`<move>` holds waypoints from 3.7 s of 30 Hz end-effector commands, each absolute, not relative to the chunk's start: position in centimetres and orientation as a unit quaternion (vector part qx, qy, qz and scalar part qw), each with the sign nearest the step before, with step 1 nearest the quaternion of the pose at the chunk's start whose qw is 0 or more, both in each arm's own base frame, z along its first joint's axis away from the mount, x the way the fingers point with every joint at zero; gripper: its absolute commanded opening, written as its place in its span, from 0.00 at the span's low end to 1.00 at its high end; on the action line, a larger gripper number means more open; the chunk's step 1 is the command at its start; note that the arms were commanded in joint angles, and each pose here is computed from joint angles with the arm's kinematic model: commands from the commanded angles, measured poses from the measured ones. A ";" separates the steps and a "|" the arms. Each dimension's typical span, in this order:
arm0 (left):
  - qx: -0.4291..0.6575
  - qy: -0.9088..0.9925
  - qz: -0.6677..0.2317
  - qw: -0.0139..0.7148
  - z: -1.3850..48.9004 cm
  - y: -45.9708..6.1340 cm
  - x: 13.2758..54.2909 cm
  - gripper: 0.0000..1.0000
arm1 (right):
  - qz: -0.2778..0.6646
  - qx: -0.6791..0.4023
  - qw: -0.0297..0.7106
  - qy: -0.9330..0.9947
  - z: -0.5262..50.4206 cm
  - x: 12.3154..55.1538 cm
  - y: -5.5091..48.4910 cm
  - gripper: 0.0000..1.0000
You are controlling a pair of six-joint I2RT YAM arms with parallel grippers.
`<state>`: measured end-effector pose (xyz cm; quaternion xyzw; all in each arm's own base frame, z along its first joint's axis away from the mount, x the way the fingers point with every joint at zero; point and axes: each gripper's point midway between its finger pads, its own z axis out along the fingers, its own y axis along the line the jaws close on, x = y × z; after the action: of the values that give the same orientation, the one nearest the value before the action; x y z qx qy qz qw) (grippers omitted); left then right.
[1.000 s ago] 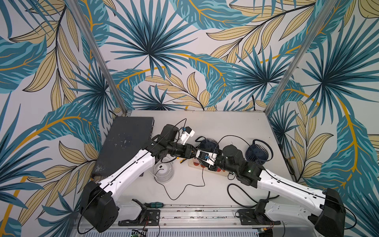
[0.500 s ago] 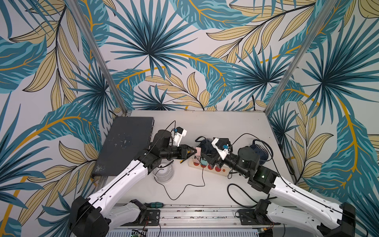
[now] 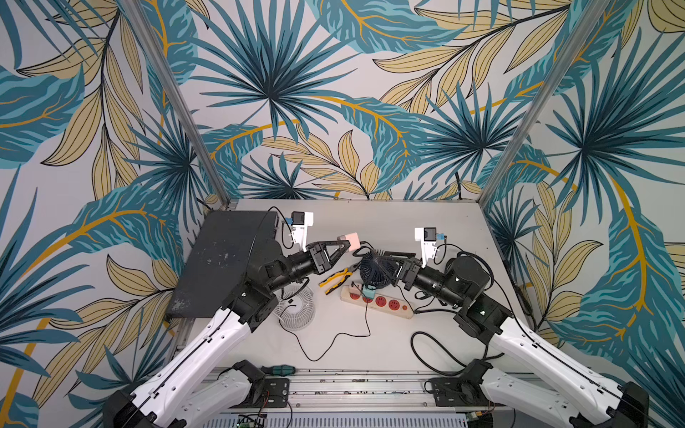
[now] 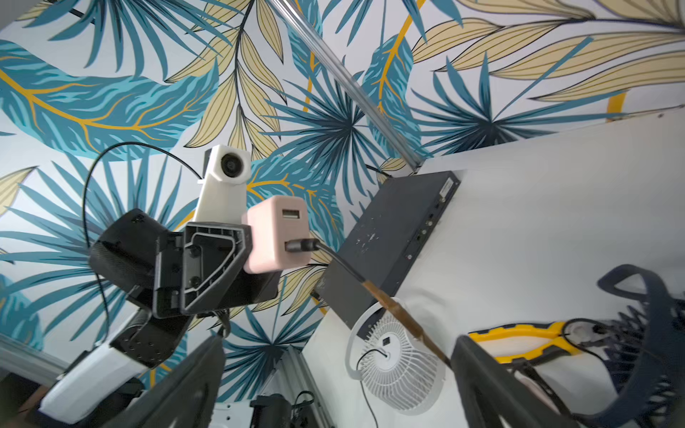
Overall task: Plug the desk fan into the power strip
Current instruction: Pick up the plug from the center of the board, then insert the plug into the socket.
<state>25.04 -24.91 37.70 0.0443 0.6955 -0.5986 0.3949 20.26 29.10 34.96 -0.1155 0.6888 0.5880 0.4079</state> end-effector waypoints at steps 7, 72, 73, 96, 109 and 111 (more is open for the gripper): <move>0.098 0.656 -0.643 0.384 40.4 -25.9 22.3 0.10 | 0.635 -0.159 0.367 0.661 39.6 20.4 30.4 0.97; 0.021 0.895 -0.361 0.261 13.1 -24.0 26.0 0.68 | 0.113 -0.547 0.219 0.800 12.0 22.2 24.3 0.00; 0.021 0.896 -0.360 0.259 12.8 -24.0 26.0 0.67 | 0.113 -0.553 0.216 0.797 11.7 22.1 24.3 0.00; 0.038 0.909 -0.349 0.227 10.0 -24.7 26.0 0.64 | 0.074 -0.616 0.194 0.760 7.7 23.1 24.4 0.00; 0.041 0.910 -0.345 0.225 9.9 -24.6 25.8 0.63 | 0.037 -0.626 0.141 0.767 5.7 22.8 22.6 0.00; 0.041 0.911 -0.342 0.225 9.8 -24.5 25.8 0.63 | 0.021 -0.631 0.129 0.765 5.1 22.9 22.0 0.00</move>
<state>26.00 -24.48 10.14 0.0295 0.9108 -0.3454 0.2241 23.98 25.18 8.58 -0.6194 0.7535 0.0733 0.2079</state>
